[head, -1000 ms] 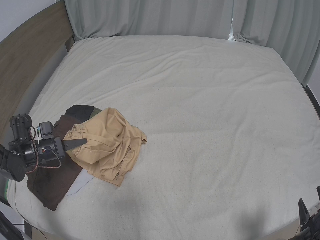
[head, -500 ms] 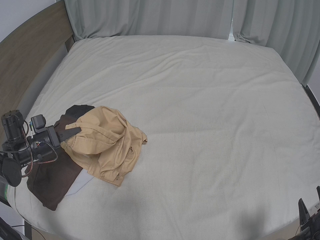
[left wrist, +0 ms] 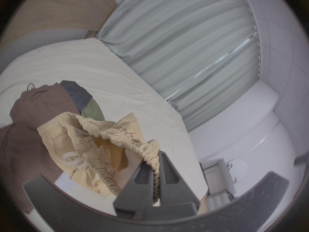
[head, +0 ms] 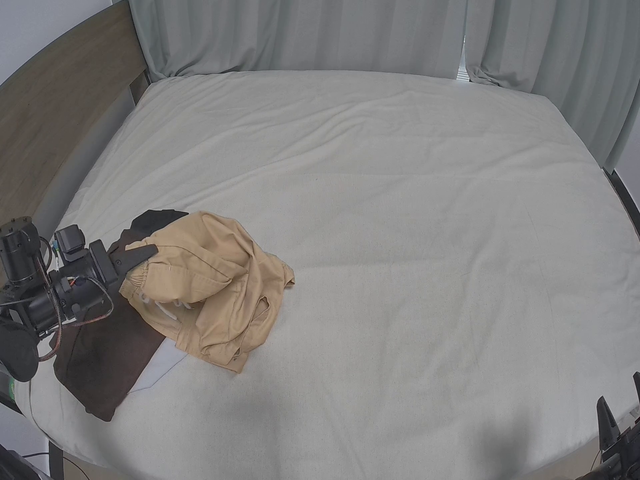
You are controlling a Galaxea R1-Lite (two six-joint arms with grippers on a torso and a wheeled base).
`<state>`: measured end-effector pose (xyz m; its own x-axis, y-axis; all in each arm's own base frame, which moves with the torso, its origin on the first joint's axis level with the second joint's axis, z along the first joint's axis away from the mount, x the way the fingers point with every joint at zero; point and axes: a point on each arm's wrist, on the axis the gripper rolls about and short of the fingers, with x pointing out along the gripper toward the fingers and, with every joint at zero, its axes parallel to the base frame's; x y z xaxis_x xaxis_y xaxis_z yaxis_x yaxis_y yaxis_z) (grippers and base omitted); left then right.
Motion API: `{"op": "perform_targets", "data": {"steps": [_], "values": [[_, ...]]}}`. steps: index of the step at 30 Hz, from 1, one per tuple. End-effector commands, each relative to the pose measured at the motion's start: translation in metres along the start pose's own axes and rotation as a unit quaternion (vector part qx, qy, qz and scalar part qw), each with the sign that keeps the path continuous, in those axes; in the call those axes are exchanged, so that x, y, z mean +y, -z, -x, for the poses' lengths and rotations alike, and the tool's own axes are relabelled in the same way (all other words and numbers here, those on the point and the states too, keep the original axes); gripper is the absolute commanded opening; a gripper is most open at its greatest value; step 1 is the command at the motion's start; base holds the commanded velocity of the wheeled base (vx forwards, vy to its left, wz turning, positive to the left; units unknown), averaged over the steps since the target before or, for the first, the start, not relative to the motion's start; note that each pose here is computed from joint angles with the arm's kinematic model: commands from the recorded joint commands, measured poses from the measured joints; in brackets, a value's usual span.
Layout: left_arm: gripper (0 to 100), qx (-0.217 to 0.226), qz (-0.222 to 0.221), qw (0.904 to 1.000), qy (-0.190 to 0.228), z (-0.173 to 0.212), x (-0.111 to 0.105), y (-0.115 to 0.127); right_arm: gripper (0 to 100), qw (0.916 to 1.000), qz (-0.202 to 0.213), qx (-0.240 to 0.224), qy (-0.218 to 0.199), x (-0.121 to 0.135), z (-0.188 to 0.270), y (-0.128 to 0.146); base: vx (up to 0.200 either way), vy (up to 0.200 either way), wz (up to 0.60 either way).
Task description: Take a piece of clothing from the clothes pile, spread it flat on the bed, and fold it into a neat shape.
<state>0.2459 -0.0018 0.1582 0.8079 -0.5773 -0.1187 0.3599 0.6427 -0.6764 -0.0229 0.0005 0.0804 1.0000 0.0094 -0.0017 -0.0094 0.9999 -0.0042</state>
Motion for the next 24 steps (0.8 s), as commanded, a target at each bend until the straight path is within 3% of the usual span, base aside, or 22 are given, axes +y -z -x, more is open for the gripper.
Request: {"op": "perform_targets", "data": {"steps": [1, 8, 12, 24], "values": [[0, -0.025, 0.014, 0.9993, 0.023, 0.001, -0.029, -0.002, 100, 1.0000, 0.000, 0.001, -0.001, 0.000, 0.000, 0.005, 0.000, 0.000, 0.00], [0, -0.047, 0.040, 0.9976, 0.031, 0.000, -0.052, 0.003, 100, 1.0000, 0.000, 0.000, 0.000, 0.000, 0.000, 0.005, 0.000, 0.000, 0.00], [0, -0.049, 0.061, 0.9949, 0.063, 0.009, -0.069, 0.003, 100, 1.0000, 0.000, 0.000, -0.001, 0.000, 0.000, 0.005, 0.000, 0.000, 0.00], [0, -0.026, 0.077, 0.9919, 0.098, -0.001, -0.091, 0.014, 100, 1.0000, 0.000, 0.000, -0.001, 0.000, 0.000, 0.005, 0.000, 0.000, 0.00]]}}
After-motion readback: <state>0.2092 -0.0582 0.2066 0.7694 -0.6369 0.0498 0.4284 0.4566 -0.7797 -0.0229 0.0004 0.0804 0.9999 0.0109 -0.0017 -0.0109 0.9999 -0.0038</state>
